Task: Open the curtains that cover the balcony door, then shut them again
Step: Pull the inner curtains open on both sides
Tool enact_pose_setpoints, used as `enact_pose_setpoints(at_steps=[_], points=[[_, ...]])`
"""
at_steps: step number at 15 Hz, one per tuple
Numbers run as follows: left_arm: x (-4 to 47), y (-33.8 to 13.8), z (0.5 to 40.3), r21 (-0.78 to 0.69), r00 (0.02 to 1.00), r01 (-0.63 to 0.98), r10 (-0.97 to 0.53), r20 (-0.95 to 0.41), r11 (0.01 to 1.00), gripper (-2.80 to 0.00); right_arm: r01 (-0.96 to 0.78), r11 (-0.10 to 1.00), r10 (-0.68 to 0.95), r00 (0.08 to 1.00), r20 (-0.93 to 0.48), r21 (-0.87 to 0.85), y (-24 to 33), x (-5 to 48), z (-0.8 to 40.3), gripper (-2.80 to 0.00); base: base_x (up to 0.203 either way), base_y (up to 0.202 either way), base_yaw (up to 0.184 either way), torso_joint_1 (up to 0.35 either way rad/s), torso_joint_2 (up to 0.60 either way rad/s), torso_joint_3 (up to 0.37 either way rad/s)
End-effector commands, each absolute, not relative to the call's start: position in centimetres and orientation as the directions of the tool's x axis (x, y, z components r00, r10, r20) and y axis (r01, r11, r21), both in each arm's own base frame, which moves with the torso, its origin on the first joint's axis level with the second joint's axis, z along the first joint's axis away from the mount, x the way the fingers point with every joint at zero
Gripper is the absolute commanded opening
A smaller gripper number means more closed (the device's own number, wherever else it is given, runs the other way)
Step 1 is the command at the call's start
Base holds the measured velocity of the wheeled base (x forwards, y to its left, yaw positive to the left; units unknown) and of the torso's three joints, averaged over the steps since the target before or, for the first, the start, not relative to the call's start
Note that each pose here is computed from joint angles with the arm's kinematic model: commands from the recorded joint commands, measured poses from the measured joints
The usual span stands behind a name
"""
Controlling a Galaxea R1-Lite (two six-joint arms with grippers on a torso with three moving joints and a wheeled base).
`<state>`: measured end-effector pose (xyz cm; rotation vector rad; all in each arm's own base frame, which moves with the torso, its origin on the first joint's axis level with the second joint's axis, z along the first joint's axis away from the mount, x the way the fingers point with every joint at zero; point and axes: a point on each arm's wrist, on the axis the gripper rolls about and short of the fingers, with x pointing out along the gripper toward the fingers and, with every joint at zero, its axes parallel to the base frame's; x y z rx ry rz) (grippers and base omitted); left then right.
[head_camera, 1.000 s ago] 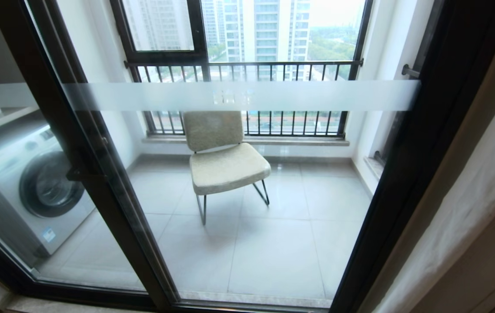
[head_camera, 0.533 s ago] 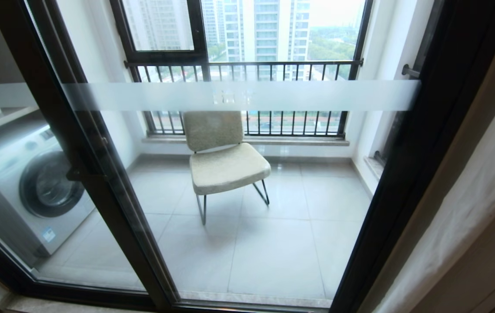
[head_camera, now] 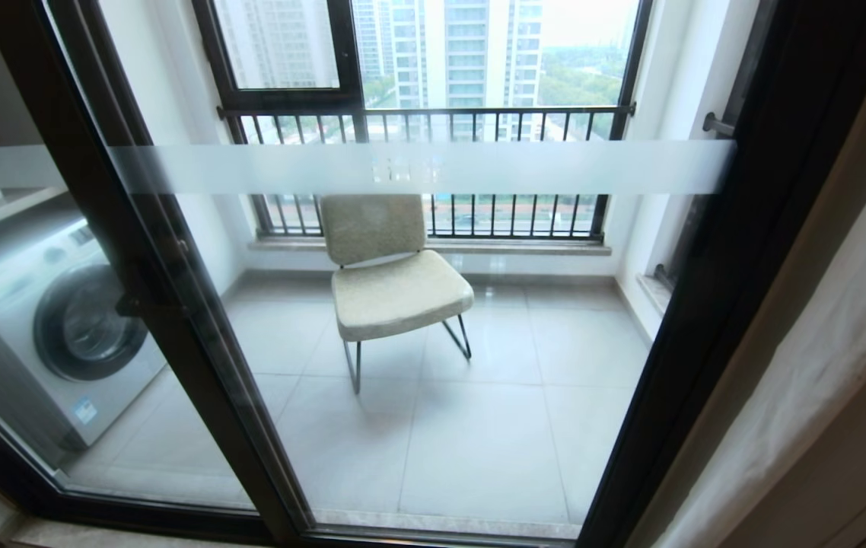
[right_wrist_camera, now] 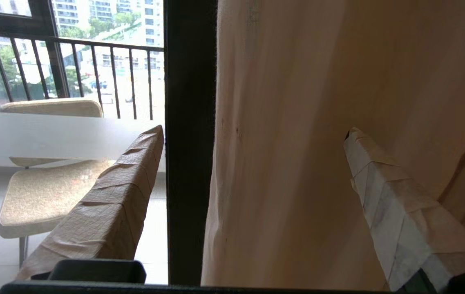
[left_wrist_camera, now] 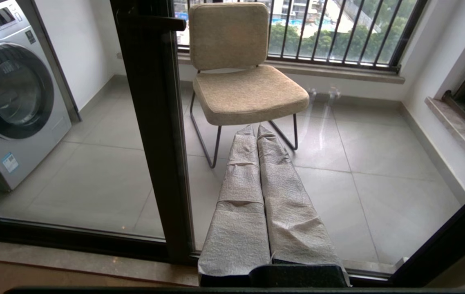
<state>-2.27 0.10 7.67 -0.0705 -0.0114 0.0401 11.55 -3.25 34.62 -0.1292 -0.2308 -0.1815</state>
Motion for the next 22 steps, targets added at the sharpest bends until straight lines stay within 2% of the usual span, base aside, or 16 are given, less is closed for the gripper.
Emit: enact_pose_setpoints(at_steps=[1, 7, 11, 12, 19, 22], points=[[-2.3, 0.1, 7.7, -0.072, 0.999, -0.041, 0.041, 0.011, 0.997, -2.8, 0.186, 0.978, -0.164, 0.966, 0.198, -0.096, -4.2, 14.7, 34.8, 0.0, 0.0, 0.0, 0.0, 0.0, 0.0, 0.0], [-2.3, 0.1, 7.7, -0.072, 0.999, -0.041, 0.041, 0.011, 0.997, -2.8, 0.184, 0.979, -0.162, 0.963, 0.214, -0.087, -5.7, 19.7, 35.8, 0.0, 0.0, 0.0, 0.0, 0.0, 0.0, 0.0], [-2.3, 0.1, 7.7, -0.072, 0.999, -0.041, 0.041, 0.011, 0.997, -2.8, 0.187, 0.978, -0.161, 0.958, 0.238, -0.091, -6.1, 21.1, 35.7, 0.0, 0.0, 0.0, 0.0, 0.0, 0.0, 0.0], [-2.3, 0.1, 7.7, -0.071, 0.999, -0.041, 0.041, 0.011, 0.997, -2.8, 0.187, 0.978, -0.161, 0.958, 0.237, -0.091, -6.1, 21.2, 35.6, -2.8, 0.0, 0.0, 0.0, 0.0, 0.0, 0.0], [-2.3, 0.1, 7.7, -0.072, 0.999, -0.041, 0.041, 0.011, 0.997, -2.8, 0.181, 0.98, -0.152, 0.953, 0.26, -0.088, -5.6, 19.5, 36.3, -2.8, 0.0, 0.0, 0.0, 0.0, 0.0, 0.0], [-2.3, 0.1, 7.7, -0.072, 0.999, -0.041, 0.041, 0.011, 0.997, -2.8, 0.087, 0.99, -0.051, 0.958, 0.283, -0.115, -4.3, 18.9, 36.7, -2.8, 0.0, 0.0, 0.0, 0.0, 0.0, 0.0]])
